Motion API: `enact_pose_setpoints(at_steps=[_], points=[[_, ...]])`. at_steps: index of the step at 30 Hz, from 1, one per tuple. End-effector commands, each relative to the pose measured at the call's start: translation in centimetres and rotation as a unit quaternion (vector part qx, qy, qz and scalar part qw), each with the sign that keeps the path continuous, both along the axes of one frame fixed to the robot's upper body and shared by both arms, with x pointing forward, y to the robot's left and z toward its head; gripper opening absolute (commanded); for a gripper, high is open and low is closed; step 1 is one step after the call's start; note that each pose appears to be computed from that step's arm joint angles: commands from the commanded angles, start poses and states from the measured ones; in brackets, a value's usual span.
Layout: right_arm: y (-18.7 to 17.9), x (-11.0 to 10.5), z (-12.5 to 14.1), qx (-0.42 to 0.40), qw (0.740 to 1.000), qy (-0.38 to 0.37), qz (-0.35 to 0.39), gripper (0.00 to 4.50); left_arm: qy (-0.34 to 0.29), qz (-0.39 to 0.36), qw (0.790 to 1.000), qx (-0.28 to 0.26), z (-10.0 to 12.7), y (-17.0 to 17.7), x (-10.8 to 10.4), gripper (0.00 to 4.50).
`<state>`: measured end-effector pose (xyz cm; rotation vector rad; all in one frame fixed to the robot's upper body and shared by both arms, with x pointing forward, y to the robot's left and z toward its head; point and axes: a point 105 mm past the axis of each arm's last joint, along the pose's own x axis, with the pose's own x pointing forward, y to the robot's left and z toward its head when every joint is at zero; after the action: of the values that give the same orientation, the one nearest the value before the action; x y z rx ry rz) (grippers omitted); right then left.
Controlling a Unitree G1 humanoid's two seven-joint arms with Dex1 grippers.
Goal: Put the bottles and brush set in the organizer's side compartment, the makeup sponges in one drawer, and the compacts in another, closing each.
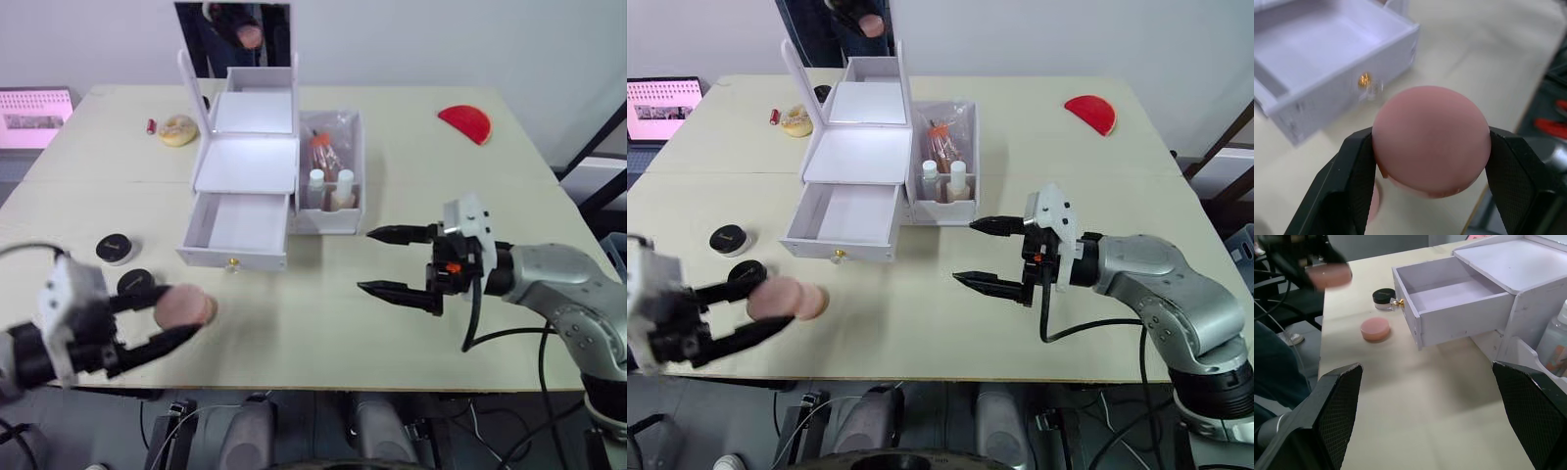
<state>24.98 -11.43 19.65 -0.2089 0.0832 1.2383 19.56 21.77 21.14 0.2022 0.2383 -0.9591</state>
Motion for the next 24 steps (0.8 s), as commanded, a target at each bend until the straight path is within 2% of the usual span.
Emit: enact_pose_setpoints(at_steps=[1,5,10,17,24], points=[[0.5,-0.4,1.1,0.012,1.0,-0.026,0.01,4.5,-0.026,-0.012,0.999,-0.025,3.1,1.0,2.1,2.67],[0.8,-0.7,2.1,0.017,0.999,-0.025,0.027,4.5,-0.043,-0.015,0.999,-0.022,3.7,2.2,5.7,2.67],[1.4,-0.6,3.9,0.028,0.997,-0.053,0.042,4.5,-0.019,-0.038,0.999,-0.024,2.4,2.8,8.5,2.67],[2.1,0.1,4.8,0.036,0.995,-0.084,0.031,4.5,-0.008,-0.063,0.998,-0.029,0.6,2.0,10.3,2.67],[2.8,0.5,5.3,0.048,0.994,-0.093,0.024,4.5,-0.013,-0.076,0.996,-0.036,0.3,1.1,10.9,2.67]])
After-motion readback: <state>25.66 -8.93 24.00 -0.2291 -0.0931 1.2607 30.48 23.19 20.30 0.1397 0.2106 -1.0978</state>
